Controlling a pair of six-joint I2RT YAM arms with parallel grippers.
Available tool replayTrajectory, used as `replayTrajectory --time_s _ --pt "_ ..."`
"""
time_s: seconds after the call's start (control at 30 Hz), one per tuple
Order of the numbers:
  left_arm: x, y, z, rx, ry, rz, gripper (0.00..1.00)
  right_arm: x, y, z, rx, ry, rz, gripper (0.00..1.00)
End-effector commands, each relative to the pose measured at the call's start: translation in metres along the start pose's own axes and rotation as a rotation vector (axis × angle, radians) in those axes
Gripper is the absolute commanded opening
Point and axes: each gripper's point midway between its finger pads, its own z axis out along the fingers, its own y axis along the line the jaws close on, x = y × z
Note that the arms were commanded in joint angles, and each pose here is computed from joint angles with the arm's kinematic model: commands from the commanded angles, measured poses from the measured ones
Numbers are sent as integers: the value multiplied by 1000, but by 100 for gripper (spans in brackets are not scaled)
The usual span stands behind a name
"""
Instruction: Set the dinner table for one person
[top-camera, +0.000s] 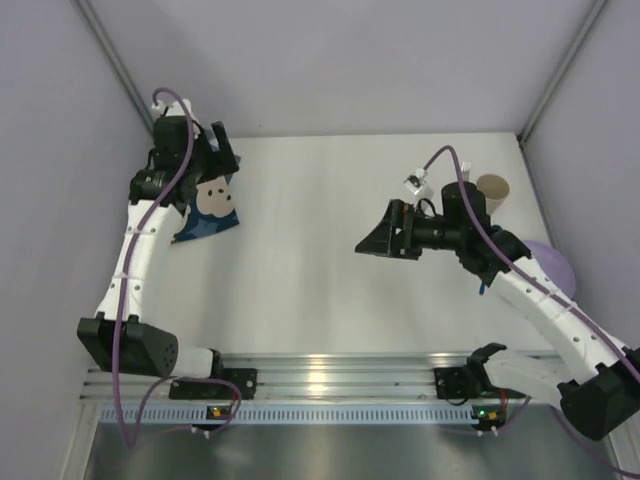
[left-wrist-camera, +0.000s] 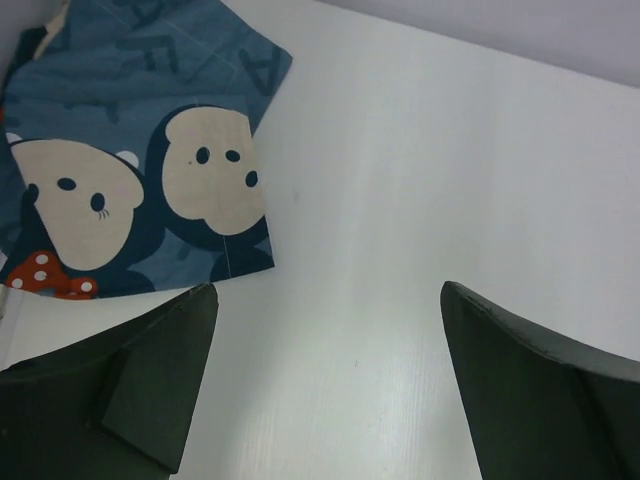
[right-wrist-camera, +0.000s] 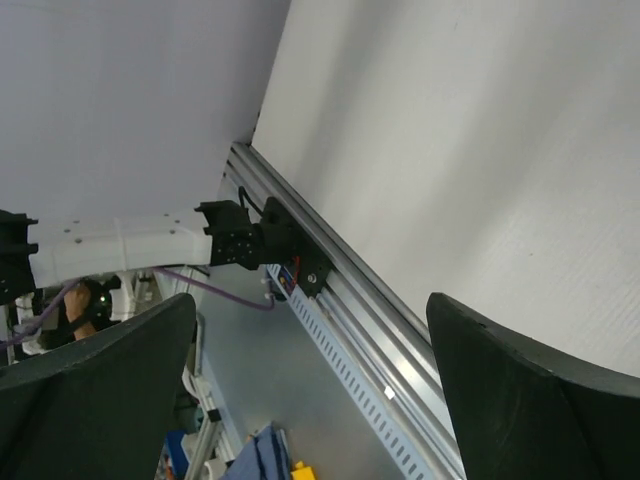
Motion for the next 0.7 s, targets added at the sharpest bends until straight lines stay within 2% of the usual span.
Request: replayTrajectory --time_s 0.0,0.03,0.07,0.1,0.13,0.17,0.2,0.23,0.27,0.3,0.37,0.47,0.57,0.67 --pt "-33 12 -45 -61 -124 -63 98 0 10 -14 18 0 -105 100" --pt "-27 16 -42 -85 -120 -109 98 3 7 -15 22 6 -108 100" --pt "3 21 -28 -98 -43 -134 98 7 8 -16 15 12 -109 100" --pt "12 10 -23 -24 -14 -128 97 12 3 -15 15 28 -101 100" --pt "30 11 -17 -12 39 -105 93 15 1 -15 17 37 -94 100" --pt "37 16 -16 -41 53 -123 93 18 1 -15 20 48 -90 100" --pt "41 18 -23 -40 48 -131 94 17 2 -17 23 45 -99 100" --pt "33 16 -23 -20 -14 -139 95 17 1 -19 31 48 -115 100" --pt "62 29 -15 -56 4 -140 96 18 0 -21 41 47 -118 100" --pt "55 30 -26 -38 -87 -168 98 17 3 -23 34 45 -125 100" --pt "77 41 -21 -59 -103 -181 98 19 3 -25 40 49 -135 100" --pt "110 55 -12 -120 17 -186 98 20 0 -29 65 52 -143 100" --pt "154 58 15 -147 220 -143 89 22 -4 -33 97 41 -143 100" --pt "167 63 28 -180 265 -136 87 24 -11 -40 141 33 -141 100"
